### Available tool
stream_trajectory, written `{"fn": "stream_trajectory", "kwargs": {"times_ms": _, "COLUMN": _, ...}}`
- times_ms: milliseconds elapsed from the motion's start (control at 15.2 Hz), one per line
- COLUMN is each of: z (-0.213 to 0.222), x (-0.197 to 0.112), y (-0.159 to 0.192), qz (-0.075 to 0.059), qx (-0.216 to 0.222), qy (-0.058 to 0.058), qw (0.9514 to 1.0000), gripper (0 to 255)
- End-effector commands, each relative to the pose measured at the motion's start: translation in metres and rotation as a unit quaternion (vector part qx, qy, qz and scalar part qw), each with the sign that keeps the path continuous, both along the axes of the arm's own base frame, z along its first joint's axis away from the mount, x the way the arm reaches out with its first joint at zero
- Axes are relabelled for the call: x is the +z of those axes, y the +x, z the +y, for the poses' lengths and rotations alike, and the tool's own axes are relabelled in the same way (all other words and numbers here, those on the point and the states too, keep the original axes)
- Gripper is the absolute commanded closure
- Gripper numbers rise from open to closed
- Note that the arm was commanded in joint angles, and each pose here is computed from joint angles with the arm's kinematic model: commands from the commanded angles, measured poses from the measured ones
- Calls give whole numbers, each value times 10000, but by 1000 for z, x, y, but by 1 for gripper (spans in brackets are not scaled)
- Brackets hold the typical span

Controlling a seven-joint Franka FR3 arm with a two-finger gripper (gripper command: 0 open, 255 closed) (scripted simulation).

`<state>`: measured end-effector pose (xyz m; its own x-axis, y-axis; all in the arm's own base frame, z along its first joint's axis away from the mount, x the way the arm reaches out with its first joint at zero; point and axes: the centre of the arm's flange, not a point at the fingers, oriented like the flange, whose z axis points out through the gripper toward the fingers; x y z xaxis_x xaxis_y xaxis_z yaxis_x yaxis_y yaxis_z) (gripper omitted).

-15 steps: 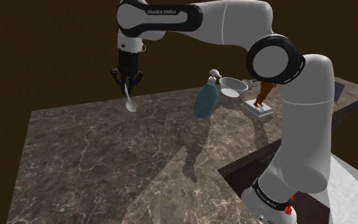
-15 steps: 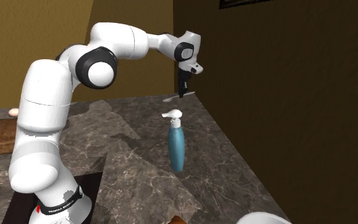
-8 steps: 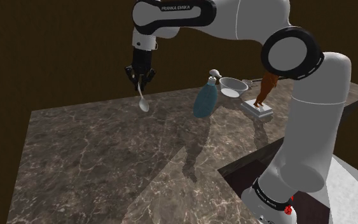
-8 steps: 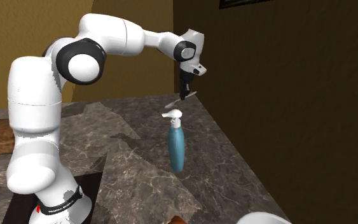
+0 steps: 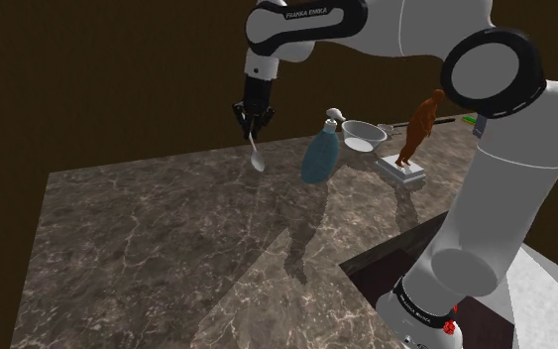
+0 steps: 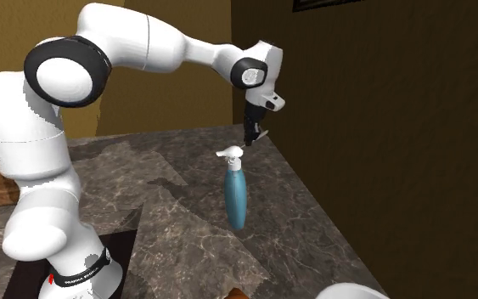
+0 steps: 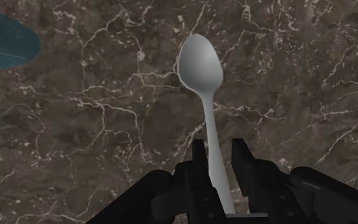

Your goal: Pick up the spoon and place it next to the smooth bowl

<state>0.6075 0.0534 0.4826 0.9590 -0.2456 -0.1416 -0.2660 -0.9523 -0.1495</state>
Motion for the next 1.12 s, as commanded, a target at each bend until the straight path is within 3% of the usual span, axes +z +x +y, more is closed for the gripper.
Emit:
{"fn": "stream_trajectory", "kwargs": {"times_ms": 0, "z": -24, "x": 4, "y": -10, "qz": -1, "qx": 7, "qy": 4, "qw": 10000, "gripper": 255}}
{"fn": "stream_trajectory", "kwargs": {"times_ms": 1056, "z": -223, "x": 4, "y": -81, "qz": -1, "qx": 7, "qy": 4, "qw": 10000, "gripper": 255}}
